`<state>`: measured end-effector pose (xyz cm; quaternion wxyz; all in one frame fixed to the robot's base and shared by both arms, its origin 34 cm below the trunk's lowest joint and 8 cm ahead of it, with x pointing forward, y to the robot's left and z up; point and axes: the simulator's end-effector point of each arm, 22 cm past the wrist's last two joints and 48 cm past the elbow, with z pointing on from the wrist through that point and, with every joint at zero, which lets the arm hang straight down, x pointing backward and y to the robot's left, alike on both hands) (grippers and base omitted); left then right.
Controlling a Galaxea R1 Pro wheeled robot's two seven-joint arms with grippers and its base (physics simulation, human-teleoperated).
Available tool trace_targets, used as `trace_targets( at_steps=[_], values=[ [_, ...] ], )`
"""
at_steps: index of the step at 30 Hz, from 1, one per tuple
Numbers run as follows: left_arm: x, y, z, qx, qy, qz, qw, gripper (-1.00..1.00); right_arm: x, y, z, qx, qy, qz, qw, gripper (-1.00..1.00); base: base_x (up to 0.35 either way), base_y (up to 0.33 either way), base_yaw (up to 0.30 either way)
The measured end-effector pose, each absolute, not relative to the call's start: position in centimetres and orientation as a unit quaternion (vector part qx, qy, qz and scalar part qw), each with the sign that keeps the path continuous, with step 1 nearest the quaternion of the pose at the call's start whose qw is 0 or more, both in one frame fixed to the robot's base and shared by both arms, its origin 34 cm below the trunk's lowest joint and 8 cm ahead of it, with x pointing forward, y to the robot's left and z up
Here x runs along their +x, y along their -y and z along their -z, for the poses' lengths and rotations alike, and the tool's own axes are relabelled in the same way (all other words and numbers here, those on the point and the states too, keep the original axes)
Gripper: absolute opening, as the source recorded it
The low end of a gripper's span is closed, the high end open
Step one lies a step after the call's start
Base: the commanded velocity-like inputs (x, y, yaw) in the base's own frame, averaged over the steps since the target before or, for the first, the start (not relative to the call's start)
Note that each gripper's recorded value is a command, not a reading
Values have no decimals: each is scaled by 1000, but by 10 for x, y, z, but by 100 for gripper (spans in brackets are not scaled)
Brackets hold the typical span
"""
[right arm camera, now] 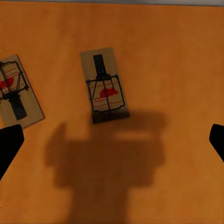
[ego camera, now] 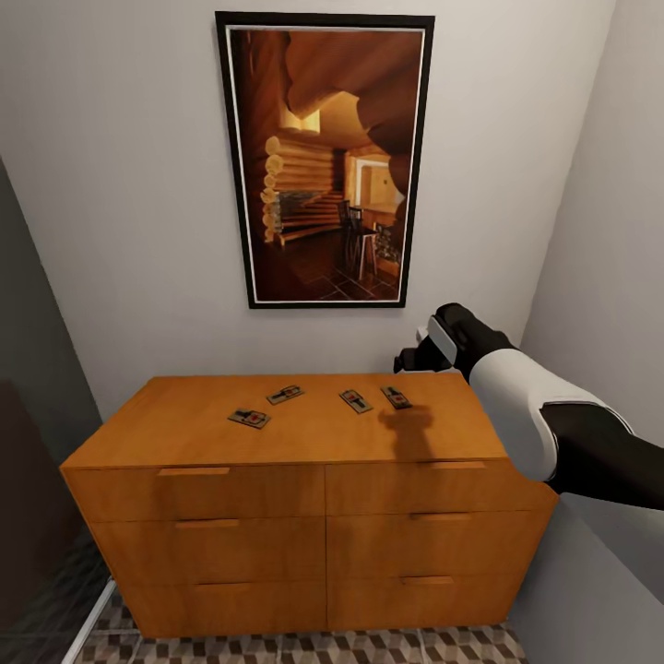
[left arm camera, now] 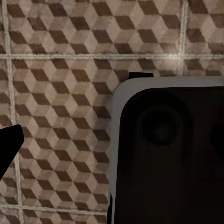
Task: Take the four mousetraps from the cabinet in the bathroom and place them on the bathroom floor. Make sure all four end up on the same floor surface, and ensure that at least two of them are either under or directly next to the same bathroom sink.
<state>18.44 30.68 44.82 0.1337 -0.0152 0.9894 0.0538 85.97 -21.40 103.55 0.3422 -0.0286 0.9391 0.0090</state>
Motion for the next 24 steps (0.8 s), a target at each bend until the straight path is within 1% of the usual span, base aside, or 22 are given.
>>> trace_targets(
  at_steps=[9,14,24],
  values=[
    [184,-307,-448,-15,-989,-54,134,100,859,214,-1034,-28,-940,-9,340,100,0,1,0],
    [184,-307,-448,-15,-989,-54,134,100,855,213,-1016,-29,-945,-9,327,100,0,0,0],
    [184,-307,-448,-15,-989,-54,134,100,858,213,-996,-31,-942,-10,335,100,0,0,0]
  ],
)
